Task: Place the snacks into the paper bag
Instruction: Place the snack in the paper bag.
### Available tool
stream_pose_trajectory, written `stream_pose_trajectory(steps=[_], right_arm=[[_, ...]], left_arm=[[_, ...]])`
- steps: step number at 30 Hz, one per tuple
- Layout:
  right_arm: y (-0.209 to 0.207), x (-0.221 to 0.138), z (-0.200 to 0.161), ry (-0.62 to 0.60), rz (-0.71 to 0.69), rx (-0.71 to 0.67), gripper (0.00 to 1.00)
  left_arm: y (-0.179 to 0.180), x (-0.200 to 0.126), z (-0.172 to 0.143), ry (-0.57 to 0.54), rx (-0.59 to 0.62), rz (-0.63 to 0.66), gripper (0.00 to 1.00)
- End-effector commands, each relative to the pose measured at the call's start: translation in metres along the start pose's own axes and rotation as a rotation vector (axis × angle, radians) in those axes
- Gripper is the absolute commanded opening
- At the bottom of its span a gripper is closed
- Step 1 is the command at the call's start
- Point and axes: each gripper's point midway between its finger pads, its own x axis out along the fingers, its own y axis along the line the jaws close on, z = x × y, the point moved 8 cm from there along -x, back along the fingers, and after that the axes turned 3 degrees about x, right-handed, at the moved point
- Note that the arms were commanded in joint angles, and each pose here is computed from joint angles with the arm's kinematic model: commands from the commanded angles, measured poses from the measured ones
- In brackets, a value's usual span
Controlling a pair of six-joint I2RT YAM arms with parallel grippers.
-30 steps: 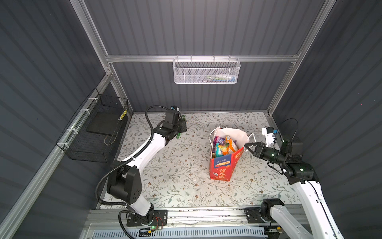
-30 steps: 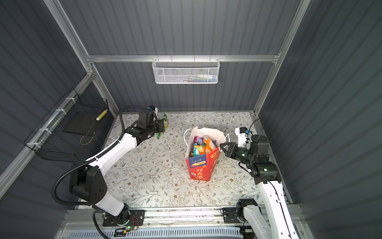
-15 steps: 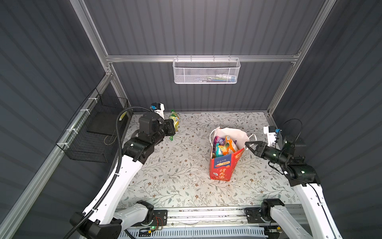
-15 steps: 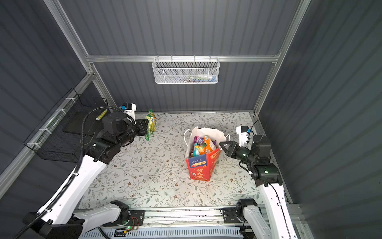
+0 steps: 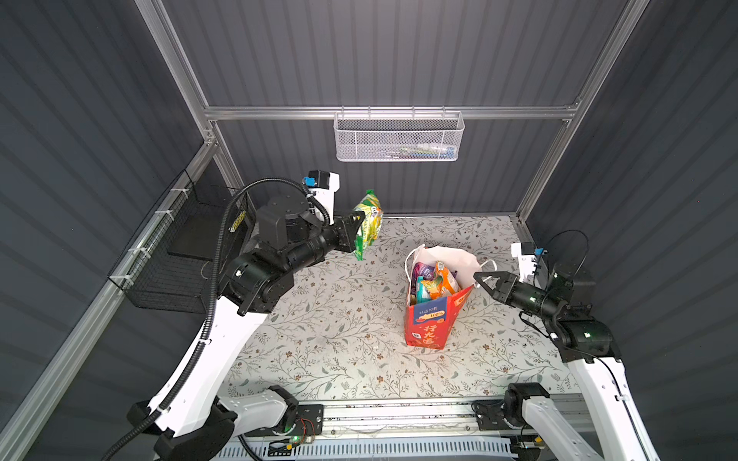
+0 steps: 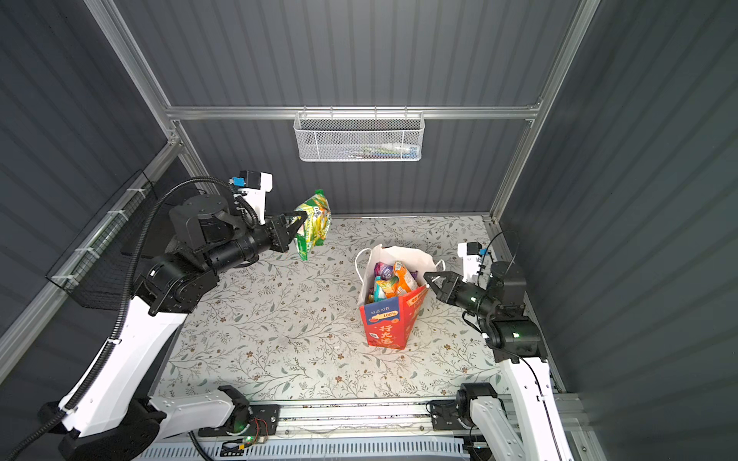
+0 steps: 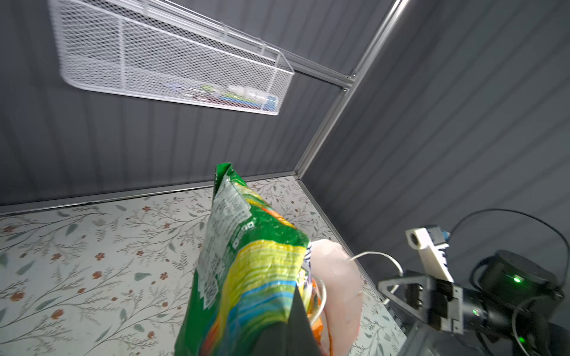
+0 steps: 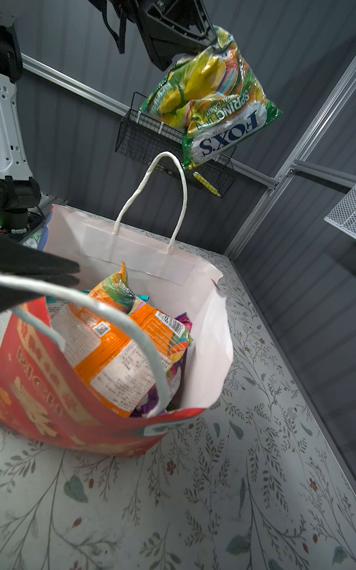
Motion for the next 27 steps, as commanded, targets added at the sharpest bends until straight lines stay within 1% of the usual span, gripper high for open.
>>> stream_pose_trajectory(steps=[1, 5, 8, 10, 14, 17, 19, 20, 22, 24, 27], right_arm=[[0.008, 0.000, 0.006, -0.009, 0.038, -0.024, 0.02], [0.010, -0.001, 0.007, -0.016, 0.039, -0.028, 0.02], [0.011, -0.002, 0.007, -0.017, 0.042, -0.026, 0.02], [0.011, -0.002, 0.007, -0.019, 0.041, -0.028, 0.02], [0.012, -0.005, 0.005, -0.020, 0.036, -0.033, 0.02], [0.013, -0.008, 0.003, -0.022, 0.035, -0.038, 0.02], [0.013, -0.008, 0.001, -0.018, 0.032, -0.039, 0.02], [0.012, -0.008, 0.000, -0.017, 0.031, -0.039, 0.03], [0.010, -0.008, -0.001, -0.015, 0.029, -0.036, 0.03], [0.009, -0.008, -0.002, -0.015, 0.027, -0.037, 0.03], [0.008, -0.008, -0.004, -0.013, 0.024, -0.036, 0.03]], left_arm=[[-0.022, 0.003, 0.010, -0.007, 0.019, -0.105, 0.00], [-0.056, 0.020, 0.004, 0.027, 0.082, -0.179, 0.00], [-0.082, 0.040, -0.007, 0.082, 0.121, -0.240, 0.00], [-0.099, 0.050, -0.016, 0.108, 0.156, -0.258, 0.00], [-0.123, 0.072, -0.036, 0.149, 0.216, -0.266, 0.00], [-0.131, 0.091, -0.050, 0.195, 0.234, -0.262, 0.00], [-0.143, 0.094, -0.058, 0.217, 0.285, -0.263, 0.00], [-0.149, 0.094, -0.058, 0.209, 0.316, -0.246, 0.00], [-0.157, 0.094, -0.060, 0.200, 0.341, -0.234, 0.00], [-0.161, 0.092, -0.053, 0.179, 0.352, -0.226, 0.00], [-0.163, 0.081, -0.032, 0.103, 0.359, -0.201, 0.00]])
